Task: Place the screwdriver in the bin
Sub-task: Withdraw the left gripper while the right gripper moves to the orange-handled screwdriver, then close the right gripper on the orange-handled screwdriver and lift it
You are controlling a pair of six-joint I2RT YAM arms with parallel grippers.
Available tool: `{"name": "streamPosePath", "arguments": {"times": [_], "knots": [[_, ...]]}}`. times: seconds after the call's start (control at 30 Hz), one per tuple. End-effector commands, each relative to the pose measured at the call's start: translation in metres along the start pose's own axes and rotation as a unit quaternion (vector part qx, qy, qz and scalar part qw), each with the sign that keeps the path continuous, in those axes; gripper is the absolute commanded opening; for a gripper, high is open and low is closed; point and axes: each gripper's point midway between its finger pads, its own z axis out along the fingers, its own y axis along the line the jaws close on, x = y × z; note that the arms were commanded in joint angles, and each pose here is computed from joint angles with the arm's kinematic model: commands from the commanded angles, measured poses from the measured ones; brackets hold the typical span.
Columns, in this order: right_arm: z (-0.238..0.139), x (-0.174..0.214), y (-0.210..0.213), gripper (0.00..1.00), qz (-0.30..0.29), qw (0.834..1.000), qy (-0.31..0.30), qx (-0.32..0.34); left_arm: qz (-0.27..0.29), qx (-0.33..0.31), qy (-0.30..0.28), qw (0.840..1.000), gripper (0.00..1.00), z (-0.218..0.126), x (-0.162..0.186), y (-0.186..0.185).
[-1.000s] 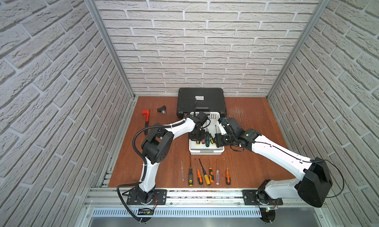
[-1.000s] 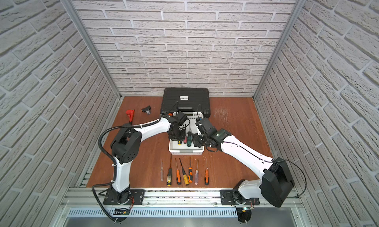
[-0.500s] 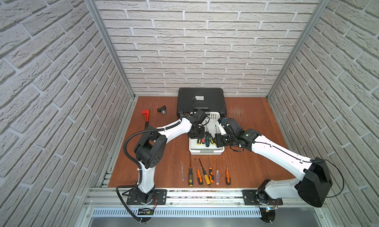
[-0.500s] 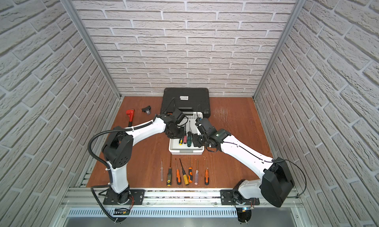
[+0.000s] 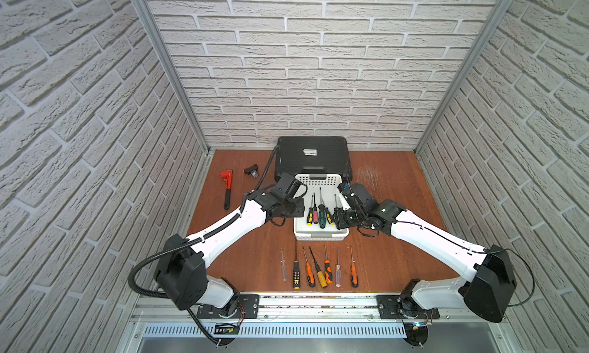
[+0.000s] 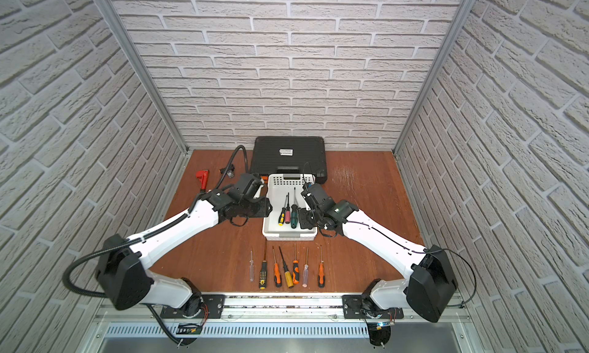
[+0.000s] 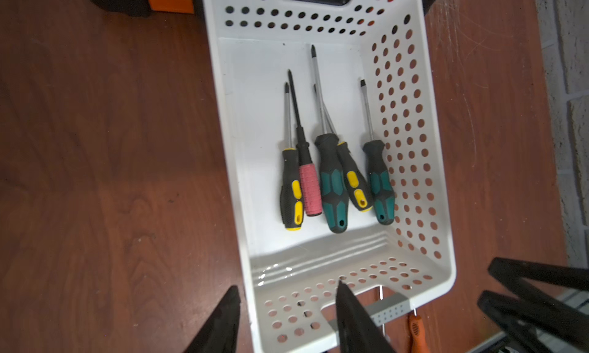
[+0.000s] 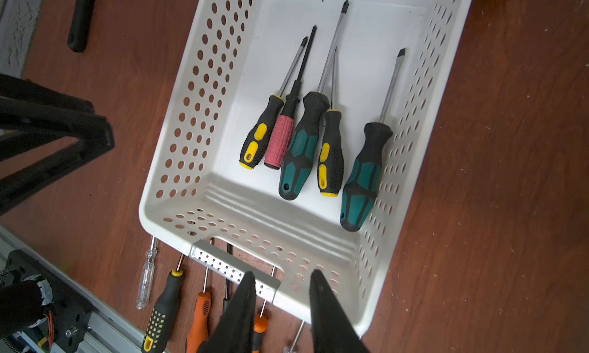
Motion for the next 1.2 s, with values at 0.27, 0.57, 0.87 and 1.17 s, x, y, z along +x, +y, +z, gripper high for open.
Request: {"name": "streamPosePath", "arguments": {"times": [0.27,0.57,0.87,1.17], "knots": [[-0.040,0.051,-0.024,0.32,-0.017,0.998,-0.008,0.060,-0.037,-0.037,-0.054,0.997,0.55,-0.020,0.022,0.063],[-0.043,0.113,-0.030,0.56,-0.017,0.995,0.018,0.092,-0.063,-0.086,-0.042,0.993,0.56,-0.010,0.039,0.092],[-0.009,0.169,-0.012,0.56,0.010,0.993,0.080,0.089,-0.088,-0.080,-0.035,0.992,0.56,-0.004,0.043,0.099],[0.011,0.196,-0.018,0.63,0.011,0.980,0.143,0.136,-0.104,-0.082,-0.042,0.990,0.56,-0.007,0.047,0.106]]}}
